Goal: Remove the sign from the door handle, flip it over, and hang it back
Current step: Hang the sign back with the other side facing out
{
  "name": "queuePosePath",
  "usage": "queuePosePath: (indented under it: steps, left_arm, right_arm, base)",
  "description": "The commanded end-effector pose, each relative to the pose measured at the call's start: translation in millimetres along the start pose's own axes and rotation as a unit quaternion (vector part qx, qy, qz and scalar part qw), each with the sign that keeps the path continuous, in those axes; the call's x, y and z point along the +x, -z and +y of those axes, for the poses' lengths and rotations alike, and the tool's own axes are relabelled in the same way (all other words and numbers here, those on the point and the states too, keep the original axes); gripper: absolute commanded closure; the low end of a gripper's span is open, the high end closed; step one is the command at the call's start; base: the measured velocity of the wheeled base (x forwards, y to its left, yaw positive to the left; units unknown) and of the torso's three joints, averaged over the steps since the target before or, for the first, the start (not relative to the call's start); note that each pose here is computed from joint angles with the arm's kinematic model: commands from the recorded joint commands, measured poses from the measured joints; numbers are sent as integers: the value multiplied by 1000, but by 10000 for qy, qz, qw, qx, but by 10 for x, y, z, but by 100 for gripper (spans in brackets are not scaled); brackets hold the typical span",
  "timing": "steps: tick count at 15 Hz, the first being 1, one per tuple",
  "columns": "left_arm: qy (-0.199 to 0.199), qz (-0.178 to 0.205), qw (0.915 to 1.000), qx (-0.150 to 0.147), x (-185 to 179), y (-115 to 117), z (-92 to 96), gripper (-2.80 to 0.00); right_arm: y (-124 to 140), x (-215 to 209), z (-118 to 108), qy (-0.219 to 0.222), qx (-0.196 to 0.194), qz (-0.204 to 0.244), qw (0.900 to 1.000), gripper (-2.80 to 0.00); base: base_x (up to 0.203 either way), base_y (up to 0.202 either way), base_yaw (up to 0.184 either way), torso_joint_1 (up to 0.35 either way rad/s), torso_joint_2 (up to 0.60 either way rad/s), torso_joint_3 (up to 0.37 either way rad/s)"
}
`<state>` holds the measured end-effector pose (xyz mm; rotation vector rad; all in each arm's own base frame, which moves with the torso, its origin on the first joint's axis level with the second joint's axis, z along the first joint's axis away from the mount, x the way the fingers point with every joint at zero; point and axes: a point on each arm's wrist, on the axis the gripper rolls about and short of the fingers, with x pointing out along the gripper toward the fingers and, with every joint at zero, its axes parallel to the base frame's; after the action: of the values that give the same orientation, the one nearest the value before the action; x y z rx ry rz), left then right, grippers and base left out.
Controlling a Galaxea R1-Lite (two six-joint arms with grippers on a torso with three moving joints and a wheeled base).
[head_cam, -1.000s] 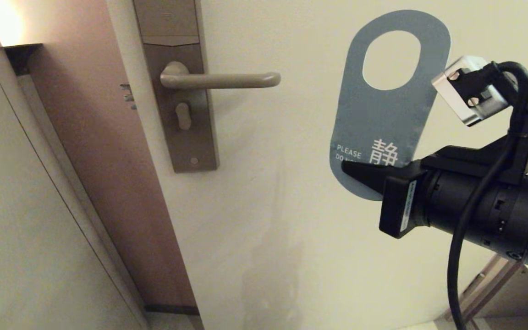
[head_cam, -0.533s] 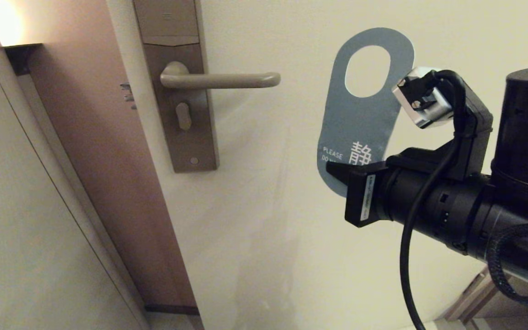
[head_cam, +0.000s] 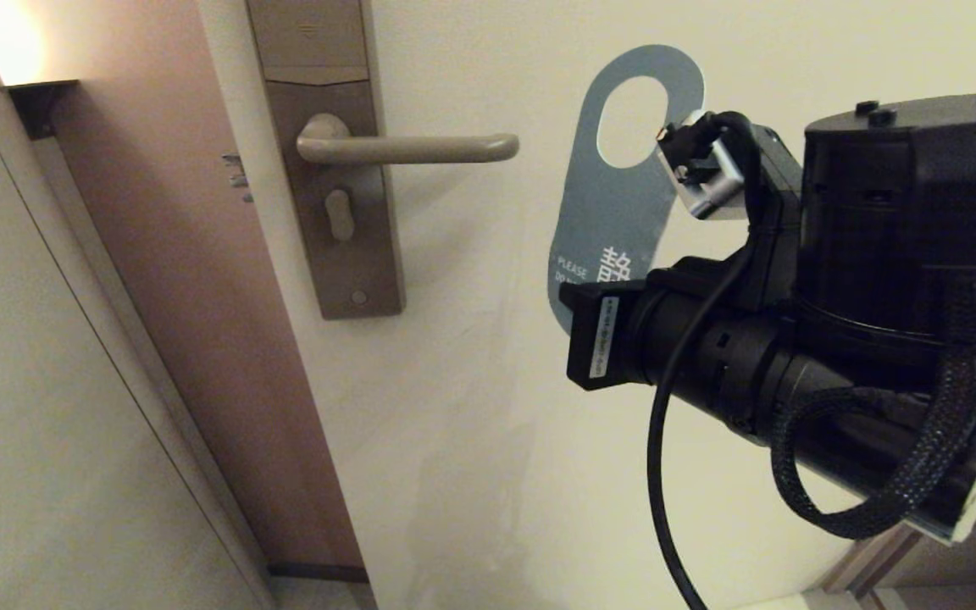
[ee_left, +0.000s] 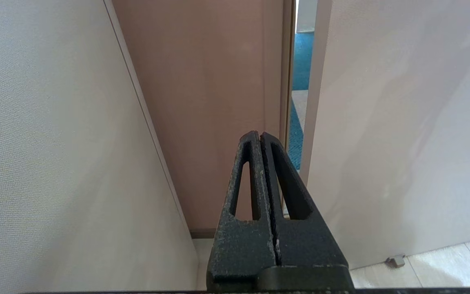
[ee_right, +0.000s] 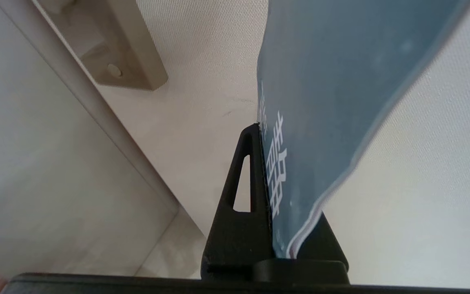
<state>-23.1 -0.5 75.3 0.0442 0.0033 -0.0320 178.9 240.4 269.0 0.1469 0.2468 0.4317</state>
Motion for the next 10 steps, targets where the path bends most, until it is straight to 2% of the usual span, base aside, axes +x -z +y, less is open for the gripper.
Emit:
queuePosePath:
  steps: [1,10]
  left_arm:
    - [2,5,10000,1,1,-1,0,0]
    - [2,3,10000,1,1,-2,0,0]
  right_arm:
    - [48,75,41,30,-29,53,10000,0]
    - [60,249,135,44,-51,-54,10000,0]
  base:
    - [0,0,0,0,0,0]
    - [0,0,0,0,0,0]
